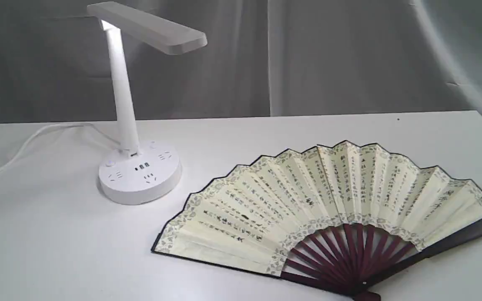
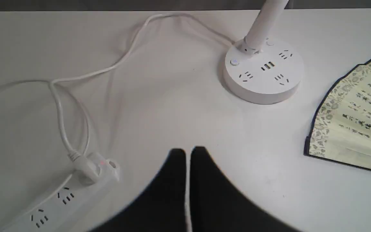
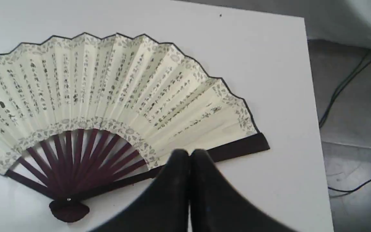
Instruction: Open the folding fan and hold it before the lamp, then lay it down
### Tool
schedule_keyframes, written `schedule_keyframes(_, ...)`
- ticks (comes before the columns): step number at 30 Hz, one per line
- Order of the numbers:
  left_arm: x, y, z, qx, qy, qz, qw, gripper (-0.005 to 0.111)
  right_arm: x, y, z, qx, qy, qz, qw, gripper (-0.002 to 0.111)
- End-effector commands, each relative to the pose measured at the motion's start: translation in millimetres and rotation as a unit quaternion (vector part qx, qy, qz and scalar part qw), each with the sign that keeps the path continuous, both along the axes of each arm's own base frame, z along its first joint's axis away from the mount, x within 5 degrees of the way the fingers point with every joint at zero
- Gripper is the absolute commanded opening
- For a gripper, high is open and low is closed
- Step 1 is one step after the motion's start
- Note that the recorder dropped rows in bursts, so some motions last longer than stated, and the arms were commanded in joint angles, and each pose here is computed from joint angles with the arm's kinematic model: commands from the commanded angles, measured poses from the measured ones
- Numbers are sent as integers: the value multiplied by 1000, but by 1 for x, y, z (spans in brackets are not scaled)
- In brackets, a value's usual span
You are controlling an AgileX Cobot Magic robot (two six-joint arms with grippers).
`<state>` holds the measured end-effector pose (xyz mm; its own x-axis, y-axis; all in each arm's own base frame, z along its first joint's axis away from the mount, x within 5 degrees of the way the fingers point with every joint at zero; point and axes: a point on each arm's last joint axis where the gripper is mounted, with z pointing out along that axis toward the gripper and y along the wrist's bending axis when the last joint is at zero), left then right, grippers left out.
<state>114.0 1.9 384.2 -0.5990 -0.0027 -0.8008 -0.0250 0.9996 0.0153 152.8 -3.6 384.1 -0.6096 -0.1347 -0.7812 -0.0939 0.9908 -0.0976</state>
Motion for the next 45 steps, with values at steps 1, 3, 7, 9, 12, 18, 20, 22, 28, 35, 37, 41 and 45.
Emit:
schedule_keyframes(1,-22,-1,-7,-10,-25,-3,1000,0,-21,1,8,-3,-27,0,1000,0)
schedule_keyframes(3,-36,-1,-11,-8,-41,-3,999,0,-36,2,13,-4,-42,0,999,0)
schedule_keyframes(7,-62,2,-13,5,-88,3,996,0,-67,3,19,-13,-67,-1,998,0)
schedule_keyframes(9,-75,2,-11,4,-129,2,992,0,-82,3,20,-17,-74,-2,997,0)
schedule_keyframes(12,-95,3,-8,1,-175,1,985,0,-108,5,22,-16,-96,-5,995,0)
schedule_keyframes(18,-137,4,-12,-4,-234,3,972,0,-159,5,23,-34,-172,-15,984,0)
schedule_keyframes(20,-150,4,-14,-4,-260,3,966,0,-175,4,21,-44,-187,-22,981,0)
schedule_keyframes(22,-163,4,-16,-5,-284,3,959,0,-192,3,16,-53,-200,-31,978,0)
schedule_keyframes(28,-172,10,-18,24,-271,24,962,0,-238,1,-1,-65,-238,-57,967,0)
schedule_keyframes(35,-170,9,-21,23,-262,23,965,0,-250,-4,-2,-69,-260,-90,959,0)
schedule_keyframes(37,-170,9,-19,23,-273,22,961,0,-250,-2,-2,-61,-261,-81,960,0)
schedule_keyframes(41,-170,8,-12,21,-311,17,950,0,-242,1,-4,-48,-269,-64,960,0)
schedule_keyframes(45,-160,7,-11,20,-347,12,938,0,-218,3,-12,-38,-287,-49,956,0)
